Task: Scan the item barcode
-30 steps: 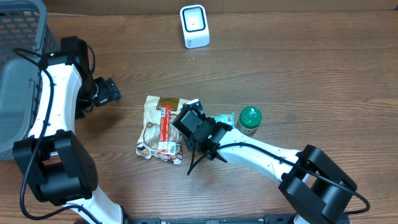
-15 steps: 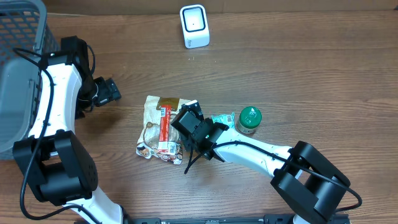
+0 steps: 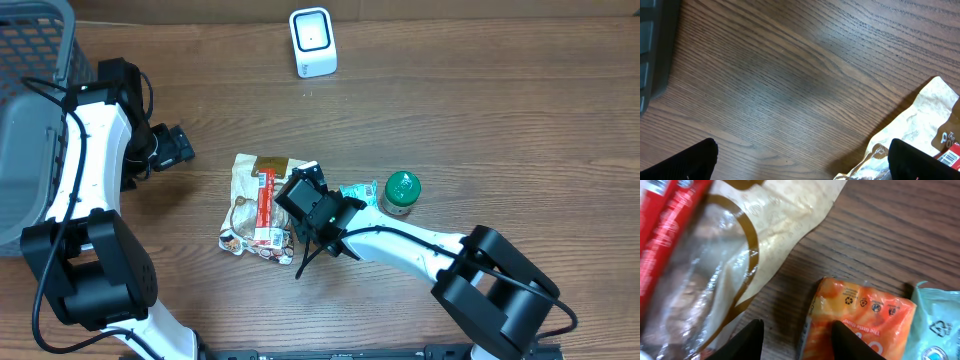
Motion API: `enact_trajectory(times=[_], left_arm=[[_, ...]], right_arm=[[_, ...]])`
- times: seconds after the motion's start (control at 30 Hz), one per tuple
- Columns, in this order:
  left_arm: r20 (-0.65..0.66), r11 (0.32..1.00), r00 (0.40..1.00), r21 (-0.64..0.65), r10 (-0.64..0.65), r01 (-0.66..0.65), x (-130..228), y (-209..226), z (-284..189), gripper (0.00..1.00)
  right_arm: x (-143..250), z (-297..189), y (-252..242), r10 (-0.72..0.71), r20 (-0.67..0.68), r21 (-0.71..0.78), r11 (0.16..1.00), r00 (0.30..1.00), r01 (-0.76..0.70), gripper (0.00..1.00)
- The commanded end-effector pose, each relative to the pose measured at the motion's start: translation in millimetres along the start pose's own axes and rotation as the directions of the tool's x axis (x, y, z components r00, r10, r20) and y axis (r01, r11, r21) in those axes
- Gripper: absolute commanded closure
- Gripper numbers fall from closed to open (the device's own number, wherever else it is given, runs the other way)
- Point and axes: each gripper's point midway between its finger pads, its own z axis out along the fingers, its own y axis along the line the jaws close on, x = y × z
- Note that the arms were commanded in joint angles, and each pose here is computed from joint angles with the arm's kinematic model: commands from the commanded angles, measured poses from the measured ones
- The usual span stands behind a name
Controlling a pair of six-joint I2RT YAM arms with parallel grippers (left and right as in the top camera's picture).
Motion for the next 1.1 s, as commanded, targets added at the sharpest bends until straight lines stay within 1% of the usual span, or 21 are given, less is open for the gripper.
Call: enact_trajectory(times=[0.0, 0.03, 0.1, 0.23, 0.33, 0.5, 0.67, 0.73, 0.8, 0.9, 1.0, 1.07], left_arm=[[0.034, 1.0, 0.999, 0.002, -0.003, 0.003, -5, 2, -10, 0.0], [0.034, 1.0, 0.999, 0.002, -0.003, 0.003, -5, 2, -10, 0.0], [0.033, 1.0, 0.999, 0.002, -0.003, 0.003, -5, 3, -10, 0.0], [0.034, 1.0, 0.999, 0.002, -0.003, 0.003, -5, 2, -10, 0.0], [0.034, 1.0, 0.999, 0.002, -0.003, 0.003, -5, 2, -10, 0.0], [0.034, 1.0, 0.999, 0.002, -0.003, 0.003, -5, 2, -10, 0.0], [0.034, 1.0, 0.999, 0.002, -0.003, 0.003, -5, 2, -10, 0.0], [0.034, 1.0, 0.999, 0.002, -0.003, 0.003, -5, 2, -10, 0.0], [0.034, 1.0, 0.999, 0.002, -0.003, 0.003, -5, 2, -10, 0.0], [0.034, 1.0, 0.999, 0.002, -0.003, 0.003, -5, 2, -10, 0.0], [0.034, 1.0, 0.999, 0.002, -0.003, 0.003, -5, 2, -10, 0.0], [0.034, 1.0, 0.999, 0.002, -0.003, 0.003, -5, 2, -10, 0.0]], right_arm=[[8, 11, -5, 0.022, -0.02, 0.029, 0.999, 1.0, -0.022, 0.64], [8, 11, -5, 0.022, -0.019, 0.028, 0.999, 1.0, -0.022, 0.68], [7, 11, -4, 0.023, -0.017, 0.026, 0.999, 1.0, -0.022, 0.7], [7, 11, -4, 0.023, -0.017, 0.025, 0.999, 1.0, -0.022, 0.7], [7, 11, -4, 0.023, -0.016, 0.025, 0.999, 1.0, -0.023, 0.64], [6, 11, -4, 0.024, -0.015, 0.024, 0.999, 1.0, -0.023, 0.66], [21, 28, -8, 0.01, -0.061, 0.054, 0.998, 0.998, -0.007, 0.66], [21, 30, -10, 0.01, -0.059, 0.064, 0.998, 0.998, -0.006, 0.65], [14, 23, -10, 0.009, -0.05, 0.075, 0.997, 0.999, -0.005, 0.65], [-17, 2, -8, 0.019, 0.016, 0.091, 0.996, 1.0, -0.02, 0.57], [-45, -19, 2, 0.04, 0.086, 0.05, 0.998, 0.996, -0.044, 0.54], [-53, -25, 5, 0.046, 0.106, 0.038, 0.998, 0.993, -0.05, 0.53]])
